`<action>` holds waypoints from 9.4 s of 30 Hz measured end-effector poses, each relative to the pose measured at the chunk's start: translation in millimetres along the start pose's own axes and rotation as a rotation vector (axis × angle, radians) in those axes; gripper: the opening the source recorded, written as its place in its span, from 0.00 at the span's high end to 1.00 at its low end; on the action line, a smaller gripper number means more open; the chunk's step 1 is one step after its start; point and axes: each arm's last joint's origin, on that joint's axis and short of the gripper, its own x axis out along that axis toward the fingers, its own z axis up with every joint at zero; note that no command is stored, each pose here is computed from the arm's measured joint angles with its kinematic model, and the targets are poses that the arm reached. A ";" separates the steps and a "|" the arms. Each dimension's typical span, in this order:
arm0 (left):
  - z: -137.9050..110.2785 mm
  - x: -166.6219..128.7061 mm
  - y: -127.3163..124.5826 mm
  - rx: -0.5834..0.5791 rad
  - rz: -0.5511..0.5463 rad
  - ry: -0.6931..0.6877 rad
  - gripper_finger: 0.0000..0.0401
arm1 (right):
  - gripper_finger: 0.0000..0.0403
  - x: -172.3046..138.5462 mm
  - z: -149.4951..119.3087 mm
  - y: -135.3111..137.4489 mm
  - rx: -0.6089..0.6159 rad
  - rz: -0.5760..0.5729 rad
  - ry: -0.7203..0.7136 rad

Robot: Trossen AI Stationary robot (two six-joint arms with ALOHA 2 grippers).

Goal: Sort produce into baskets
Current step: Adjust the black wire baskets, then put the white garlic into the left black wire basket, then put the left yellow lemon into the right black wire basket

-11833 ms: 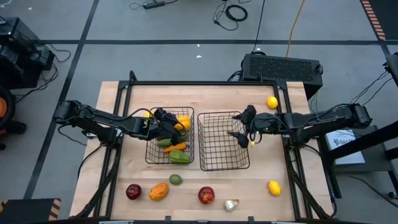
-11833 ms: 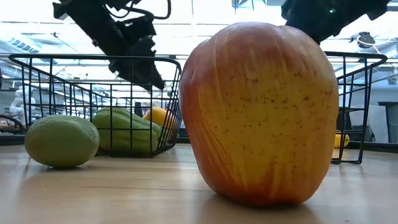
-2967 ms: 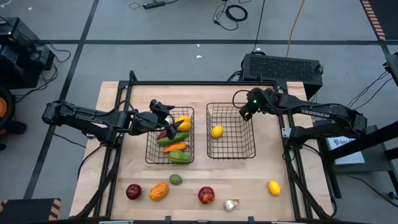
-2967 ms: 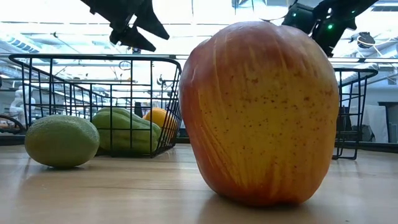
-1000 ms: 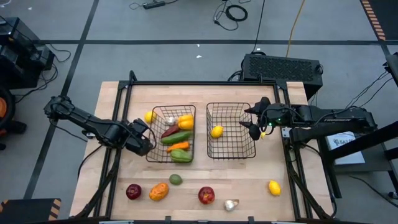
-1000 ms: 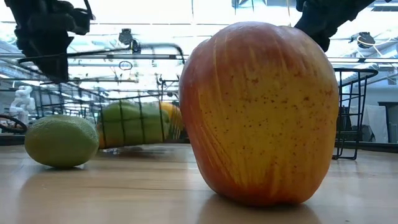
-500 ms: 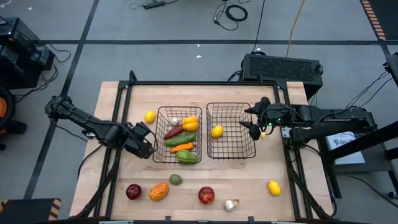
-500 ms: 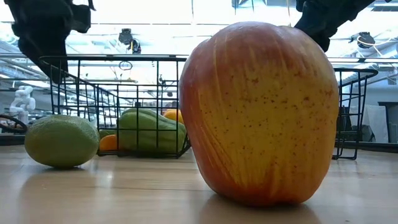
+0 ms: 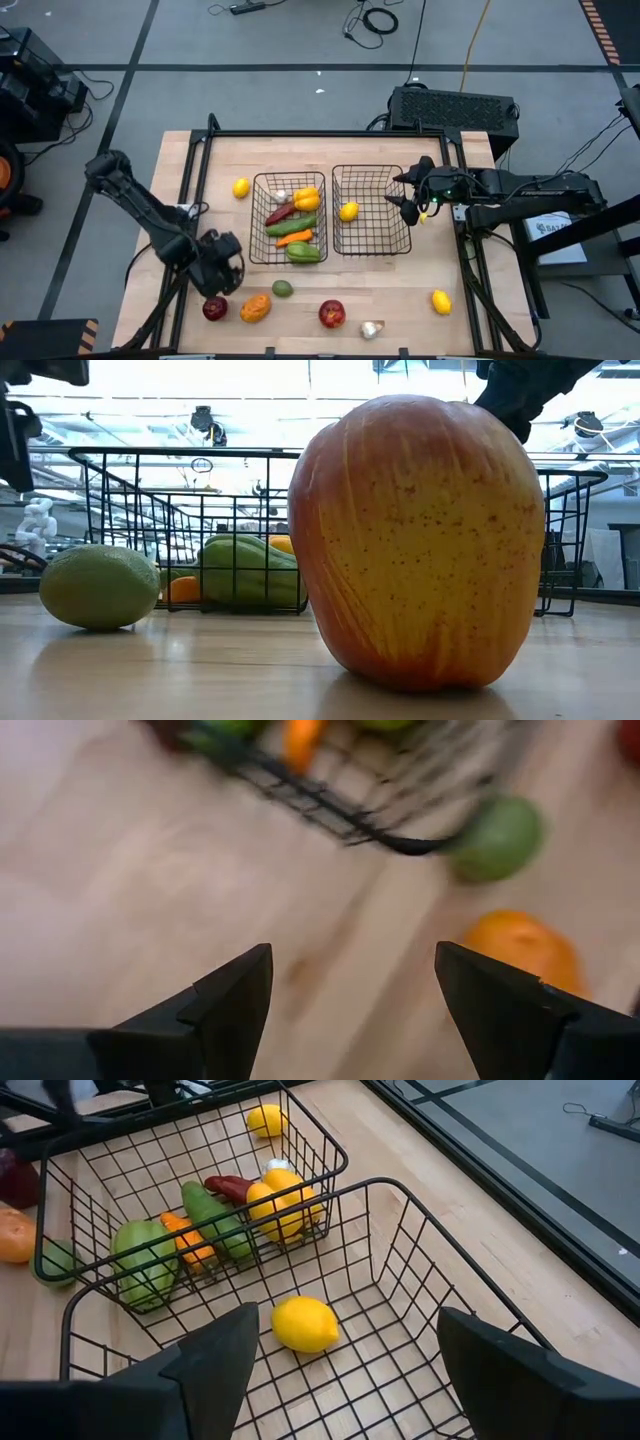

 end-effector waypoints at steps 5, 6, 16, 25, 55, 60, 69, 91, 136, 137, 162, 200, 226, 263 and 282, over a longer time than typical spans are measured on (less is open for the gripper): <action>-11.1 19.2 -19.1 0.027 0.012 -0.096 0.29 | 0.26 0.0 0.2 0.0 0.001 0.000 -0.001; -12.1 23.3 -19.7 0.031 0.037 -0.107 0.29 | 0.26 0.0 0.2 0.0 0.001 0.000 -0.001; -4.2 38.0 -13.6 0.084 0.199 -0.232 0.29 | 0.26 0.0 0.7 0.1 0.015 0.002 -0.007; 2.0 38.8 -8.7 0.106 0.255 -0.282 0.29 | 0.26 0.0 0.7 0.1 0.015 0.002 -0.007; -24.6 10.0 -29.5 0.133 0.121 -0.163 0.29 | 0.26 -37.0 -29.4 79.9 -0.168 0.509 0.039; -25.5 8.8 -32.5 0.137 0.098 -0.221 0.29 | 0.26 -35.3 -51.0 108.5 -0.254 0.515 0.092; -24.2 8.8 -37.4 0.114 0.056 -0.263 0.29 | 0.26 -8.4 -101.6 167.5 -0.358 0.528 0.227; -23.7 8.9 -42.0 0.113 0.016 -0.271 0.29 | 0.22 41.7 -157.4 283.9 -0.500 0.394 0.394; -23.7 8.9 -42.1 0.114 0.016 -0.270 0.29 | 0.51 47.8 -121.6 307.5 -0.593 0.387 0.415; -23.8 8.9 -42.1 0.115 0.016 -0.270 0.29 | 0.51 47.6 -113.6 308.5 -0.607 0.381 0.409; -12.0 -14.3 -61.3 0.236 -0.047 -0.303 0.29 | 0.52 169.8 129.3 172.5 -0.685 0.215 0.139; 92.6 -54.8 32.3 0.181 0.669 -0.342 0.29 | 0.16 69.4 72.5 139.1 -0.523 0.388 0.134; 94.9 -7.7 157.4 -0.251 0.379 -0.002 0.29 | 0.16 32.9 -1.1 121.9 -0.444 0.497 -0.046; 107.8 66.7 182.5 -0.192 0.526 0.097 0.11 | 0.16 31.2 1.5 124.7 -0.441 0.493 -0.089; 113.7 95.8 187.4 -0.118 0.543 0.181 0.29 | 0.16 31.3 1.4 124.8 -0.442 0.494 -0.088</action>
